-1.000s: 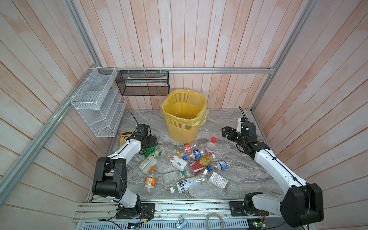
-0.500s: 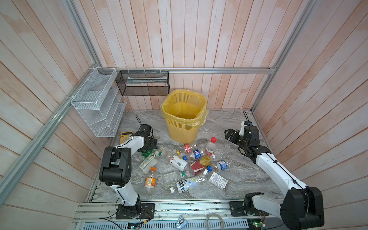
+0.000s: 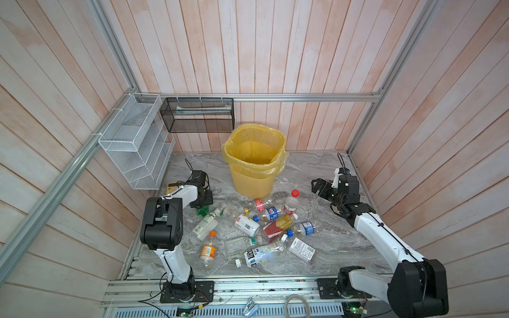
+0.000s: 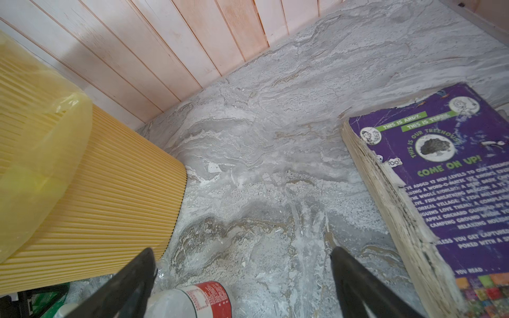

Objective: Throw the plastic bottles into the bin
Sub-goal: 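Lift the green bottle with the left gripper and drop it into the bin, then withdraw the left gripper while the right gripper grasps the red-capped bottle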

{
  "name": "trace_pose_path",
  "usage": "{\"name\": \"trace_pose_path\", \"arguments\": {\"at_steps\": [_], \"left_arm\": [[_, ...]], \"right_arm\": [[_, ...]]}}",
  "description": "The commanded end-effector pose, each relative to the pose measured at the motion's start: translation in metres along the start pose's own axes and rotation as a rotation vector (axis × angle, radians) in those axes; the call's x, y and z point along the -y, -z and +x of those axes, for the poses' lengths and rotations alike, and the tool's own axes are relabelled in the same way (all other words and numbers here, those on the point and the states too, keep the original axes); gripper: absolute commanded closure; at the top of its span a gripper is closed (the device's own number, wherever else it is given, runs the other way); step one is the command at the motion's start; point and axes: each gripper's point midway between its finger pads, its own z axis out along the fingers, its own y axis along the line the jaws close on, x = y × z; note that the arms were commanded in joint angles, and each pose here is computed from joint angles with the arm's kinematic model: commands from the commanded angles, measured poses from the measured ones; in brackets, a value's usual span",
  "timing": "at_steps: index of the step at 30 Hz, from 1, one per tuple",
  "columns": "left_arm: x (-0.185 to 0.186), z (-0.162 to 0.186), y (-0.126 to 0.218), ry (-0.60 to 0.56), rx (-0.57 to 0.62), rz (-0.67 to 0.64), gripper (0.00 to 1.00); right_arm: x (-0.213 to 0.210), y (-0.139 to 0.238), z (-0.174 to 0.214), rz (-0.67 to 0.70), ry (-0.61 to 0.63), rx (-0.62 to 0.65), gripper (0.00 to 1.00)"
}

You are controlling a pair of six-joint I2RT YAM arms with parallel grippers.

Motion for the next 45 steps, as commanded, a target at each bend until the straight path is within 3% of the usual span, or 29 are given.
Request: {"name": "trace_pose_path", "arguments": {"at_steps": [1, 6, 10, 13, 16, 21, 24, 27, 31, 33, 34, 36, 38, 45], "left_arm": [[0.002, -0.005, 0.002, 0.012, 0.018, 0.027, 0.39], [0.003, -0.032, 0.032, 0.048, 0.125, 0.069, 0.45], [0.001, -0.069, 0.088, 0.111, 0.291, 0.123, 0.47], [0.002, -0.103, 0.160, 0.150, 0.507, 0.179, 0.49], [0.003, -0.129, 0.265, 0.181, 0.816, 0.271, 0.49], [0.006, -0.129, 0.422, 0.180, 1.289, 0.443, 0.51], [0.026, -0.126, 0.477, 0.117, 1.448, 0.510, 0.50], [0.070, -0.139, 0.492, 0.015, 1.441, 0.589, 0.48], [0.167, -0.160, 0.464, -0.190, 1.266, 0.676, 0.48], [0.211, -0.164, 0.441, -0.296, 1.139, 0.644, 0.39], [0.226, -0.166, 0.429, -0.326, 1.085, 0.585, 0.27], [0.230, -0.172, 0.420, -0.334, 1.051, 0.483, 0.16], [0.221, -0.173, 0.430, -0.295, 1.080, 0.470, 0.00], [0.181, -0.159, 0.468, -0.217, 1.196, 0.424, 0.00]], "right_arm": [[0.003, 0.005, -0.004, 0.005, -0.014, 0.030, 0.01], [0.004, 0.009, -0.006, 0.006, -0.029, 0.045, 0.01], [0.006, 0.015, -0.011, 0.009, -0.028, 0.070, 0.01], [0.014, 0.023, -0.016, 0.018, -0.037, 0.109, 0.01], [0.023, 0.035, -0.021, 0.015, -0.059, 0.166, 0.01], [0.032, 0.053, -0.028, 0.033, -0.061, 0.229, 0.01], [0.033, 0.059, -0.028, 0.032, -0.066, 0.249, 0.01], [0.030, 0.060, -0.028, 0.015, -0.067, 0.243, 0.01], [0.020, 0.059, -0.029, -0.027, -0.062, 0.222, 0.01], [0.018, 0.060, -0.032, -0.031, -0.059, 0.216, 0.01], [0.017, 0.061, -0.032, -0.031, -0.056, 0.214, 0.01], [0.014, 0.064, -0.035, -0.035, -0.046, 0.215, 0.01], [0.013, 0.068, -0.037, -0.034, -0.036, 0.217, 0.01], [0.003, 0.075, -0.044, -0.059, -0.035, 0.215, 0.01]]}}
